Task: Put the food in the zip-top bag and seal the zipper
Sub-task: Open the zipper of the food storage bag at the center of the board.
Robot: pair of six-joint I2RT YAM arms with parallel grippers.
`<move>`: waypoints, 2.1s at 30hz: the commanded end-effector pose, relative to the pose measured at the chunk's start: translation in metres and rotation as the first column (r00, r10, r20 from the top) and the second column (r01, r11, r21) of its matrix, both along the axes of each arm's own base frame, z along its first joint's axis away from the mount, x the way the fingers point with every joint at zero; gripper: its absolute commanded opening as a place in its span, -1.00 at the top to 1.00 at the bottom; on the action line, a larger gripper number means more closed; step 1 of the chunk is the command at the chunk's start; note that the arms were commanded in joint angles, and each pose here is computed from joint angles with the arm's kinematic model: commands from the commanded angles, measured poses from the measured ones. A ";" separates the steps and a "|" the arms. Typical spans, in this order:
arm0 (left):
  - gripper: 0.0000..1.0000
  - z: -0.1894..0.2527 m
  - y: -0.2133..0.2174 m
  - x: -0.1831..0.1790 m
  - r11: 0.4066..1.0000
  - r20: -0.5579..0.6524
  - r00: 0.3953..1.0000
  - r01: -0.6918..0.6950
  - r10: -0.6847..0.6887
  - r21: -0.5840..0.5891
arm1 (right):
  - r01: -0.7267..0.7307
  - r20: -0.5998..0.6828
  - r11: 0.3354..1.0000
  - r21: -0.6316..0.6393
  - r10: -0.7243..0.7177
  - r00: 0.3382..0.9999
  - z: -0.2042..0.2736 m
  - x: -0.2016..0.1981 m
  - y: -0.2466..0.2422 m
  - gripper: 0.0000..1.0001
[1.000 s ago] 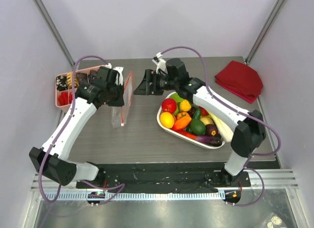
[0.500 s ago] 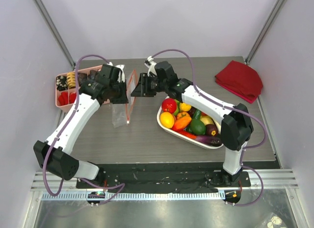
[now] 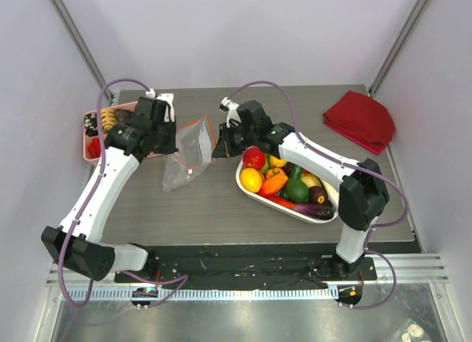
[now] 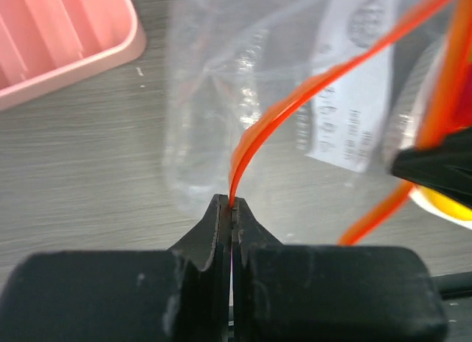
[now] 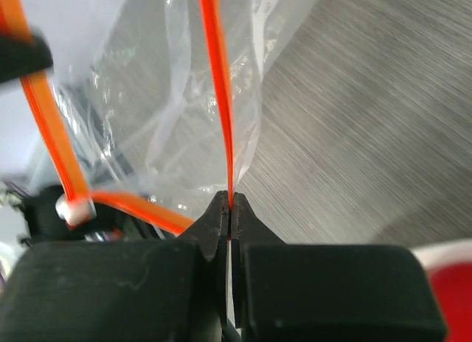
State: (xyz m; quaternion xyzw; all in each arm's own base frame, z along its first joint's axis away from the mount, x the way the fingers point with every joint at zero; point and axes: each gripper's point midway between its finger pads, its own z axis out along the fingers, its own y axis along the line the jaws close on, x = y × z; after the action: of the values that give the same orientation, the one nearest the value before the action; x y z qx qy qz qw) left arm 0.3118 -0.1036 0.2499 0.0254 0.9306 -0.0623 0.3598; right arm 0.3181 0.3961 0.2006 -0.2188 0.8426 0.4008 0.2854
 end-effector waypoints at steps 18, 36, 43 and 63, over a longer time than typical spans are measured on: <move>0.61 -0.007 -0.025 -0.012 0.971 -0.032 0.972 0.232 -0.234 -0.052 | -0.319 0.137 0.948 0.007 0.315 0.939 0.055 -0.063 -0.019 0.98; 1.00 -0.010 -0.007 -0.036 0.972 -0.083 0.968 0.237 -0.236 0.003 | -0.163 0.132 0.983 -0.089 0.174 0.976 0.036 -0.026 -0.076 0.98; 1.00 -0.030 -0.020 -0.040 0.965 -0.152 0.953 0.255 -0.261 -0.062 | -0.174 0.192 0.978 -0.116 0.194 0.962 0.046 -0.020 -0.085 0.55; 1.00 -0.017 -0.019 -0.005 0.990 -0.135 0.981 0.140 -0.142 -0.025 | 0.004 0.335 0.969 -0.249 0.082 0.939 0.058 0.031 -0.132 -0.78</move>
State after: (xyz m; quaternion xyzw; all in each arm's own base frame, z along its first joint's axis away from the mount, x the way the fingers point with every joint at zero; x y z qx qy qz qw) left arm 0.2929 -0.1308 0.2055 0.1000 0.9563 -0.1193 0.2476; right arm 0.3427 0.2740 0.2338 -0.3244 0.8335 0.2787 0.3498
